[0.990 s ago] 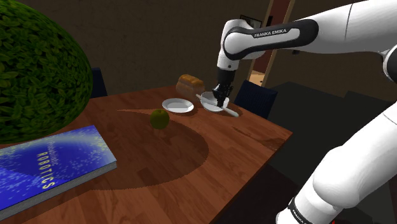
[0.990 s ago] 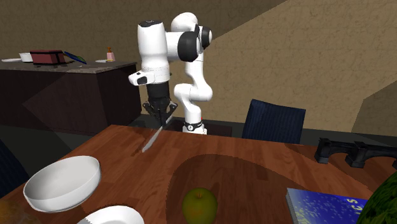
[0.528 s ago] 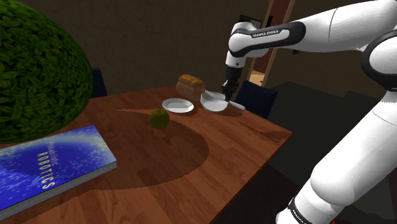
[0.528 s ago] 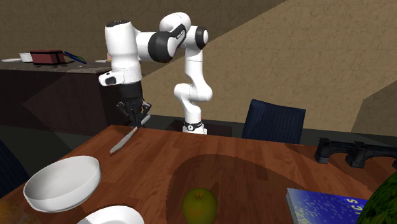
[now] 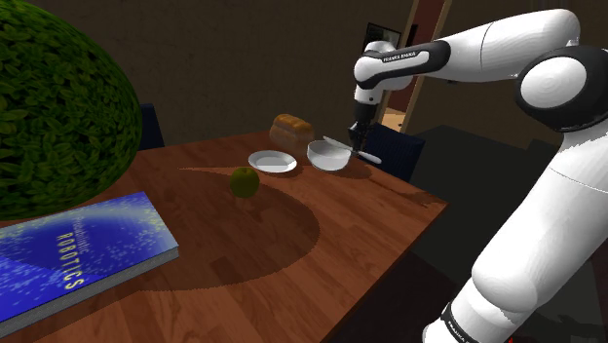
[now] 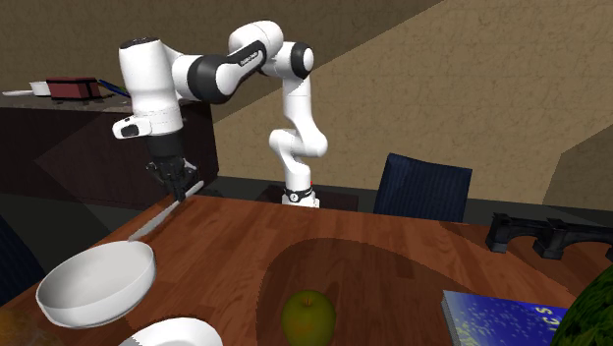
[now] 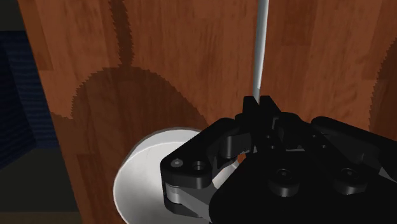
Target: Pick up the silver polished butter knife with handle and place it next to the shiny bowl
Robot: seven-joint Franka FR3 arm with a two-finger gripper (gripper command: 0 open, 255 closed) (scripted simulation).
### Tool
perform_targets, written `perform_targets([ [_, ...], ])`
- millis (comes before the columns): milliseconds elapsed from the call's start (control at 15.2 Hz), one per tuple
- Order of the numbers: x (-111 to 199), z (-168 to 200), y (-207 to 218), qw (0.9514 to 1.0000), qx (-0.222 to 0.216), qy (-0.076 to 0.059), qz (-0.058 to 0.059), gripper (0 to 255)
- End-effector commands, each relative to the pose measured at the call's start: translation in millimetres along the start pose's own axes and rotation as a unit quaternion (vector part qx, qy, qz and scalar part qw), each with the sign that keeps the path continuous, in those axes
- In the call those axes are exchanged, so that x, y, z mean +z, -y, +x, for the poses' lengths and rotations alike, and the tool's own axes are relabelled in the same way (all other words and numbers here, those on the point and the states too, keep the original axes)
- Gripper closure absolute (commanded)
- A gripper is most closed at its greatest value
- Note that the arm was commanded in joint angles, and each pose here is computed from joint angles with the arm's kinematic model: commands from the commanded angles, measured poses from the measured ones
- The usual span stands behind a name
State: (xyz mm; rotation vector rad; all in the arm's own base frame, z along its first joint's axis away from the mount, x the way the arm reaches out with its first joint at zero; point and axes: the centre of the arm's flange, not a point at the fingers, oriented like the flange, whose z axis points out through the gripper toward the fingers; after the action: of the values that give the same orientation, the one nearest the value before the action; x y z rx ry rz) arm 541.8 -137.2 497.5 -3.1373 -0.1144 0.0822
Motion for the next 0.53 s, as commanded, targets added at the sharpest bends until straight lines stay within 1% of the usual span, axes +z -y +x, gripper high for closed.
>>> perform_targets([
  [0,10,1,-1,1.0000,0.000,0.000,0.000,255],
  [462,47,3,-2,1.0000,0.000,0.000,0.000,255],
])
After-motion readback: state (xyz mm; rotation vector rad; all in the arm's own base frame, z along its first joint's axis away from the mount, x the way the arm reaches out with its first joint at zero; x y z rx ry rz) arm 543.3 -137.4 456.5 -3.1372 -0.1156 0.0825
